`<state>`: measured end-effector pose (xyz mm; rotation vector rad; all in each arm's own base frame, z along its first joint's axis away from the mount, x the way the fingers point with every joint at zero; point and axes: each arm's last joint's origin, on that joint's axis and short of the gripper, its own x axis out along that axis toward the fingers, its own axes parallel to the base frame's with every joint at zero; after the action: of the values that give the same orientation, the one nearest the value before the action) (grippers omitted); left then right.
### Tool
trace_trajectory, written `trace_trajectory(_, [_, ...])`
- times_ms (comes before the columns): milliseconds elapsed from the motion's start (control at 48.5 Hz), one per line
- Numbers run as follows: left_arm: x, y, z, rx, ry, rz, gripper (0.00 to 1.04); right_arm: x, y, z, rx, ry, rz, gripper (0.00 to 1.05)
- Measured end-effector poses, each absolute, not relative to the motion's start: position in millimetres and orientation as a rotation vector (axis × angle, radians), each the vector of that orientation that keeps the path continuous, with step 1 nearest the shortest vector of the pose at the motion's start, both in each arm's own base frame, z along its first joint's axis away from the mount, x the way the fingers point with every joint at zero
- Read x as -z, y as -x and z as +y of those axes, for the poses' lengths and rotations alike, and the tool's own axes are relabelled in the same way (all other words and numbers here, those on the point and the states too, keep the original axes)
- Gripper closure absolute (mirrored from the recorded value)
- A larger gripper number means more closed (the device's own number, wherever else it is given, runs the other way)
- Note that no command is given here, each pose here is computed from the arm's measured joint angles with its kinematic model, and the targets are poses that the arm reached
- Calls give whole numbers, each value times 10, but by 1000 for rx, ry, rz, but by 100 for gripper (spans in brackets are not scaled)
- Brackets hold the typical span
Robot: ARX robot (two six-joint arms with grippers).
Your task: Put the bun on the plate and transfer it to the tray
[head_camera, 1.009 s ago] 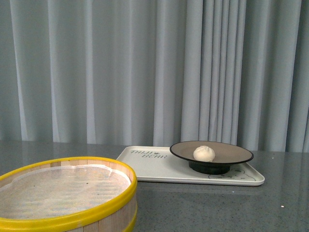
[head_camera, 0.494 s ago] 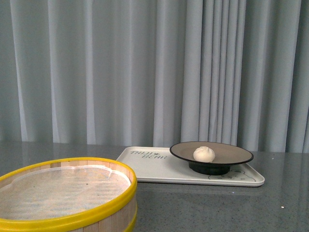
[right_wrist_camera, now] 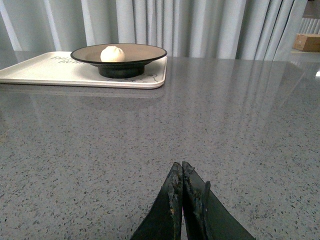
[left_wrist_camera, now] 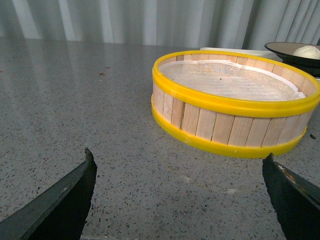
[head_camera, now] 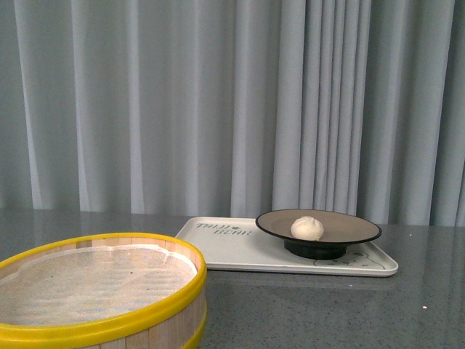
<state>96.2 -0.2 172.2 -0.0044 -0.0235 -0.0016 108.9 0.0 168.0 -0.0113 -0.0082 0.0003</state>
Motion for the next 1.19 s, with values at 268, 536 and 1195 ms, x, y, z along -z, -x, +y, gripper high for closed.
trace_trajectory(268, [-1722,-962,-2,2,4,-24,7,-1655,-976,0,-1,11,-6,103])
trace_trajectory(536, [-1722,-962,-2,2,4,-23,7,-1652,-976,0,-1,11,-3,74])
trace_trajectory(1195, [-1722,-962,-2,2,4,-23,7,-1652,-976,0,-1,10,-3,8])
